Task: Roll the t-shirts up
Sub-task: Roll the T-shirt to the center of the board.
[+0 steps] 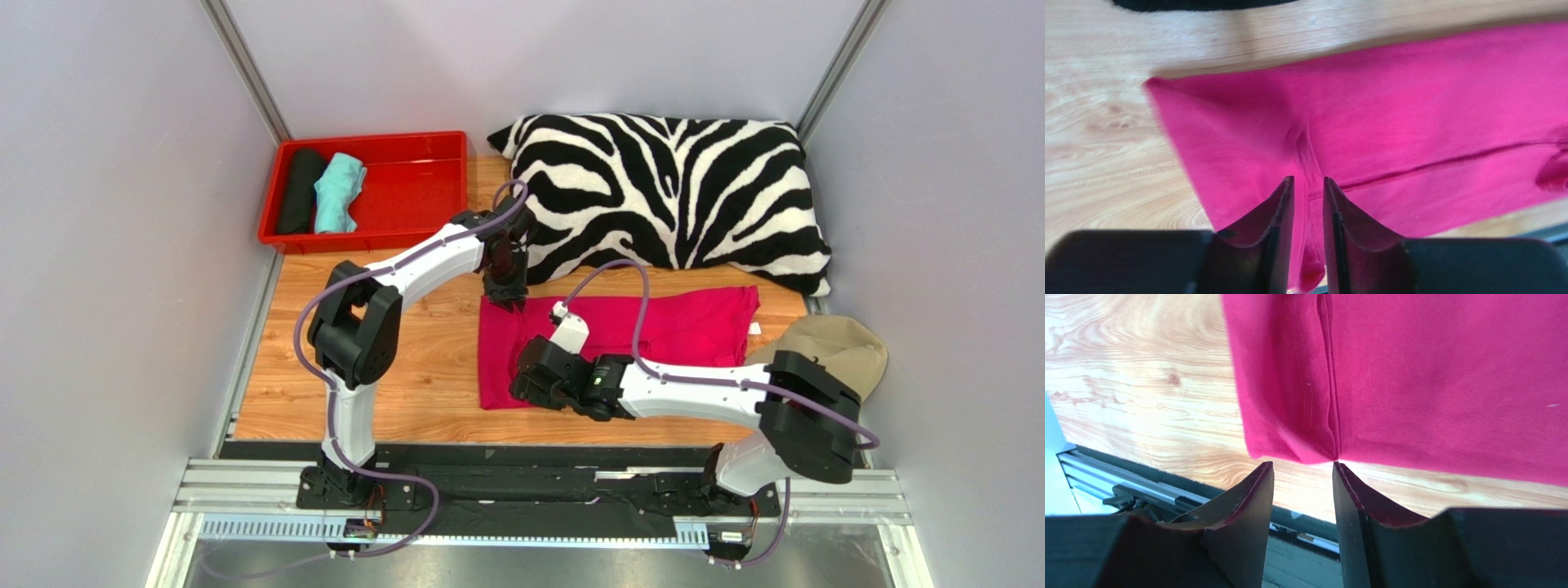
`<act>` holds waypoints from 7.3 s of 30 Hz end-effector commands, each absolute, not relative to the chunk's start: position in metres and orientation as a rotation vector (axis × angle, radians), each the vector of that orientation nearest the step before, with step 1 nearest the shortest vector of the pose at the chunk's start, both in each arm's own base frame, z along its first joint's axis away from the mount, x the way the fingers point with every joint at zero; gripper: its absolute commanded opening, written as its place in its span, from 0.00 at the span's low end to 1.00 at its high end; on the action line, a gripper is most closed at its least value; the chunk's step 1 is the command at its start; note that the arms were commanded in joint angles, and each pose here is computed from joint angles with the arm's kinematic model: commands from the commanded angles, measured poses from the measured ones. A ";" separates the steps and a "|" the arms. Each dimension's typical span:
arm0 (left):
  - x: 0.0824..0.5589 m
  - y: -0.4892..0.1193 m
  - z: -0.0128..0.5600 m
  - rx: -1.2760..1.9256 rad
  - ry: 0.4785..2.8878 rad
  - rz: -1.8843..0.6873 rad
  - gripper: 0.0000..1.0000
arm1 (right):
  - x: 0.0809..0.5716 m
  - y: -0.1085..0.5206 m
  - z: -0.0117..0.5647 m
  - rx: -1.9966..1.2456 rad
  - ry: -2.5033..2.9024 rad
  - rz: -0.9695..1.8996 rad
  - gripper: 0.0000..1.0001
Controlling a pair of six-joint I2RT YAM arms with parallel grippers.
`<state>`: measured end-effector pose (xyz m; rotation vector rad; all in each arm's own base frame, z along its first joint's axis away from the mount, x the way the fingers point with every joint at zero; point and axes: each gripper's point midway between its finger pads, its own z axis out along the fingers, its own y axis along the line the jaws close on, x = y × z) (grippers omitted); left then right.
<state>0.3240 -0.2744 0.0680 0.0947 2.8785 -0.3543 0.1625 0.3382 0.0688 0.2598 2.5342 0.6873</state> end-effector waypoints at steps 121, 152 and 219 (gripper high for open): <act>0.333 -0.194 0.015 -0.088 2.965 -0.541 0.44 | 0.162 0.422 0.044 -0.336 2.626 0.177 0.32; 0.356 -0.202 0.020 -0.054 2.890 -0.551 0.51 | 0.168 0.414 0.048 -0.409 2.580 -0.031 0.33; 0.360 -0.187 0.045 -0.190 2.752 -0.541 0.14 | 0.159 0.416 0.069 -0.128 2.680 0.617 0.00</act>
